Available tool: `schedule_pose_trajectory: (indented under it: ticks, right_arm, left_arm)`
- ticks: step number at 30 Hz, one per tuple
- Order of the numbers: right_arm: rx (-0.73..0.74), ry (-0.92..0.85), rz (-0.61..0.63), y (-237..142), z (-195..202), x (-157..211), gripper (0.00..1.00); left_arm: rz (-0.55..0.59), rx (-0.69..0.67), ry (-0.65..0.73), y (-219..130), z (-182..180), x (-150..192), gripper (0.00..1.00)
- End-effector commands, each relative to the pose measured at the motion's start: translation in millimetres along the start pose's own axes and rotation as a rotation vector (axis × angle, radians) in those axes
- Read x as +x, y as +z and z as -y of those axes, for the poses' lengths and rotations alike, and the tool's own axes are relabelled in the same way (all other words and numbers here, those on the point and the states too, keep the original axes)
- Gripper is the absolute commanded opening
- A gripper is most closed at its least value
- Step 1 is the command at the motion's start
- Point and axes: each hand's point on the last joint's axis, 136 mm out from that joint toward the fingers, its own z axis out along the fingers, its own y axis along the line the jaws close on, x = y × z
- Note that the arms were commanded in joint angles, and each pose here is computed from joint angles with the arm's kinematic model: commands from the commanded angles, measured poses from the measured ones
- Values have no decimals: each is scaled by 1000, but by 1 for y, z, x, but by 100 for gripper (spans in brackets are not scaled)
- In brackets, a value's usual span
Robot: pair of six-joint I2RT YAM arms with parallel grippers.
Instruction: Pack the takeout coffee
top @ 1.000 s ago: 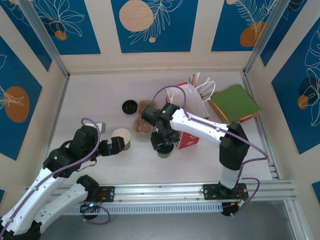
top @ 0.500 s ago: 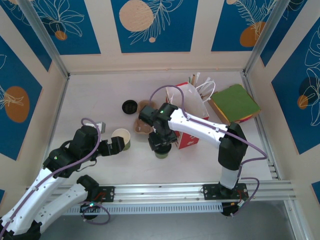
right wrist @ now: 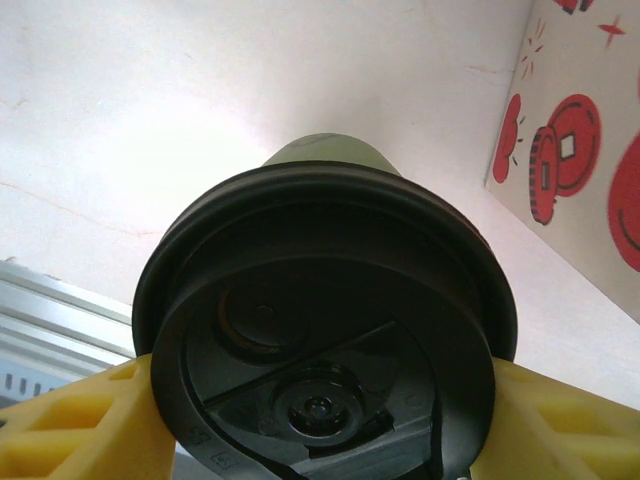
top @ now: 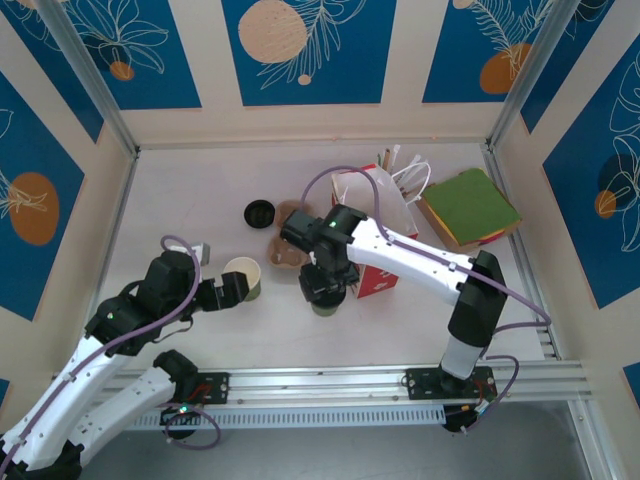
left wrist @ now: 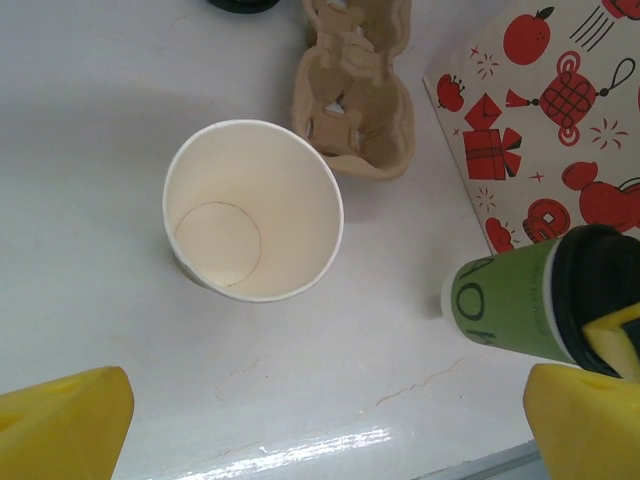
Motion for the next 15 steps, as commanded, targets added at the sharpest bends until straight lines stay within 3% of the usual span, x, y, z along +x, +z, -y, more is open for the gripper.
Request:
schedule_pose_trajectory:
  ticks: [1, 15]
  right_arm:
    - [-9, 14, 38, -26, 4, 8, 65]
    - [-71, 27, 138, -76, 18, 32, 65]
  left_arm:
    - [57, 22, 12, -8, 10, -16, 100]
    - [81, 29, 14, 2, 26, -38, 100]
